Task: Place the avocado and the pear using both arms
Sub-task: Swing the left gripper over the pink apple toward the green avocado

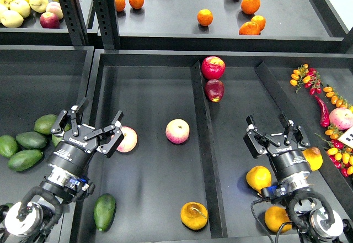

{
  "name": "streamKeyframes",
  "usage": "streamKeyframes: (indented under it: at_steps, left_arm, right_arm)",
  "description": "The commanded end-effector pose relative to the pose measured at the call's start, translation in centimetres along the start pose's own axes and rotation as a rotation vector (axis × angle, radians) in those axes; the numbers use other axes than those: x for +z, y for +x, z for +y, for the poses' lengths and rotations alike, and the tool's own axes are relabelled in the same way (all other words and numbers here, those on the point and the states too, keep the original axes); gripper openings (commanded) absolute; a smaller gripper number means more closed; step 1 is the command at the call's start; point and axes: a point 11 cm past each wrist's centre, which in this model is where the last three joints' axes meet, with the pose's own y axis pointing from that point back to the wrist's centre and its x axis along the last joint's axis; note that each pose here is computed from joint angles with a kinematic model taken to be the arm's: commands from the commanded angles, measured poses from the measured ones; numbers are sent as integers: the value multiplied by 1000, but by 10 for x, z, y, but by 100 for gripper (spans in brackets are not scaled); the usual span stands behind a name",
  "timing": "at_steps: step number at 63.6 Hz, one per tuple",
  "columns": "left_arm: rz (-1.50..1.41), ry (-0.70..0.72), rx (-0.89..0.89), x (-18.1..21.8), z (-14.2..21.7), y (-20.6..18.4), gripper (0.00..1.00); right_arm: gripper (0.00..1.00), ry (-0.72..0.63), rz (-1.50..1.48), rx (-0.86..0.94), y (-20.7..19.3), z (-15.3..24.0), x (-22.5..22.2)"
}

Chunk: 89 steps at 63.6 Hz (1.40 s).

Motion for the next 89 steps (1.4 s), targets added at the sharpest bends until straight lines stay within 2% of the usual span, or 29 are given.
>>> streamKeyframes:
  at_steps: [1,20,72,80,89]
  left_arm:
    - [-7,-1,-17,2,-4,-4,99]
    - [-87,27,-14,1,-3,-4,99]
    - [-88,61,-23,-7,0,-2,100]
    - [-182,153,-6,-17,-4,-1,100]
    - [-302,339,25,-28,-12,2,100]
  right_arm:
    - [100,-45,6,-23,1,-2,15]
    - [100,-87,10,-36,2,-4,29]
    - [100,-41,33,-106,-7,1,15]
    - [100,11,41,-119,-12,3,-1]
    - [100,40,44,-129,-16,4,-10]
